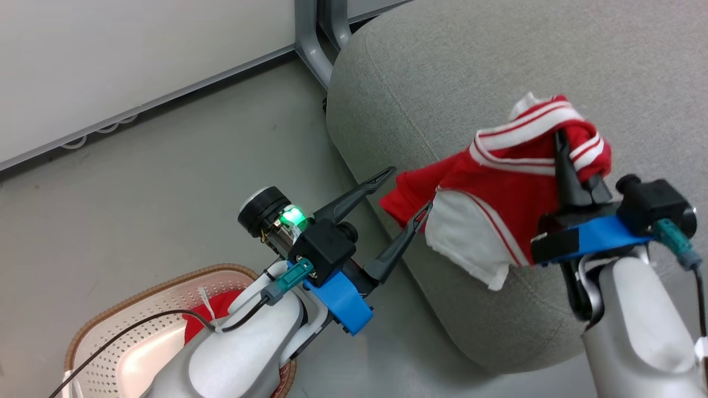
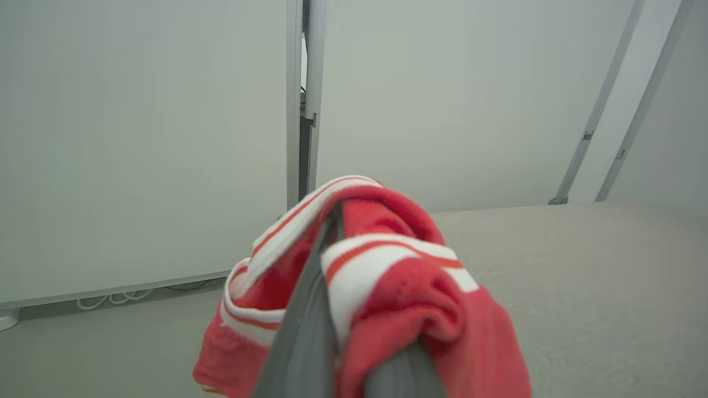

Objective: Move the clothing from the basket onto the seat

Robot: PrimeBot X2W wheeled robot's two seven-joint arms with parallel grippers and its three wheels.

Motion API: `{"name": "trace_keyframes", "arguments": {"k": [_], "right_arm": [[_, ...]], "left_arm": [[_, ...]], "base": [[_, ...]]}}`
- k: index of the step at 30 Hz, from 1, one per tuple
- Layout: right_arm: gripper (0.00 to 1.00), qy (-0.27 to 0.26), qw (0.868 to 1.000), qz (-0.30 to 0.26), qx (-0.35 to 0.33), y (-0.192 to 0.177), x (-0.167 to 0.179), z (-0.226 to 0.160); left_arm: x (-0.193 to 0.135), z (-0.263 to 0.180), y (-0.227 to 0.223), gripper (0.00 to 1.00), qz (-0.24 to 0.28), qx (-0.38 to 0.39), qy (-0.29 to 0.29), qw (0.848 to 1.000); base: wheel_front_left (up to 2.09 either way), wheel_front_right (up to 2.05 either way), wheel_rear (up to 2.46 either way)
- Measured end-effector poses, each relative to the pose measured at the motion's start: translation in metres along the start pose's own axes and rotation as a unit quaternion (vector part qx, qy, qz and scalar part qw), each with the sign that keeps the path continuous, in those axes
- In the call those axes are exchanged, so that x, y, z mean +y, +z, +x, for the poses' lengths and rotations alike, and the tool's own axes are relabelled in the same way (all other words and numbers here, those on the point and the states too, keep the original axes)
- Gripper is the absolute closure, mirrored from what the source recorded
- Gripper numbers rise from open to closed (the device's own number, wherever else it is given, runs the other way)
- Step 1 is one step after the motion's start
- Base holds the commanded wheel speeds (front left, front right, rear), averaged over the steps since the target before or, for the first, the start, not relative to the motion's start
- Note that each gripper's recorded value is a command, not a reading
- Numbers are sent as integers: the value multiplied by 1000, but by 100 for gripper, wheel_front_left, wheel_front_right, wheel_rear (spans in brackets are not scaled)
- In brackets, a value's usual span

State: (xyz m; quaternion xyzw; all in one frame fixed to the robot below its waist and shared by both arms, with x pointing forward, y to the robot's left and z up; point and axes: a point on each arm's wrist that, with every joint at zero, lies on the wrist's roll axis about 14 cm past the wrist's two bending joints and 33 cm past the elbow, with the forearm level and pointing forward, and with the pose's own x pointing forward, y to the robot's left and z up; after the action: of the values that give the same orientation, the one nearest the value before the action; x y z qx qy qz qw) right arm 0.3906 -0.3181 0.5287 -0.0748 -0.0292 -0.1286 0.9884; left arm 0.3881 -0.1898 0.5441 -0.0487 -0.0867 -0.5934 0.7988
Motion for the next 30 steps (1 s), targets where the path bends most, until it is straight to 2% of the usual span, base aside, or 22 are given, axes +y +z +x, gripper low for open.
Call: {"name": "trace_keyframes", "arguments": {"k": [7, 14, 18, 22, 30], "right_arm": [[100, -6, 993, -55, -107, 77, -21, 57], [100, -57, 969, -117, -210, 157, -71, 100], [100, -79, 958, -146, -232, 177, -94, 118], [100, -97, 959, -153, -217, 166, -112, 137], [100, -114, 978, -148, -96, 66, -126, 167]], "left_arm": [[20, -3, -18, 0, -8, 10, 9, 1000], [46, -8, -40, 0, -17, 12, 20, 1000], [63, -13, -58, 0, -22, 19, 30, 999], [77, -17, -78, 0, -30, 25, 37, 999], [97, -27, -116, 0, -48, 39, 48, 997]], "base": [[0, 0, 0], [0, 0, 0], [0, 0, 0], [0, 0, 0], [0, 0, 0]]}}
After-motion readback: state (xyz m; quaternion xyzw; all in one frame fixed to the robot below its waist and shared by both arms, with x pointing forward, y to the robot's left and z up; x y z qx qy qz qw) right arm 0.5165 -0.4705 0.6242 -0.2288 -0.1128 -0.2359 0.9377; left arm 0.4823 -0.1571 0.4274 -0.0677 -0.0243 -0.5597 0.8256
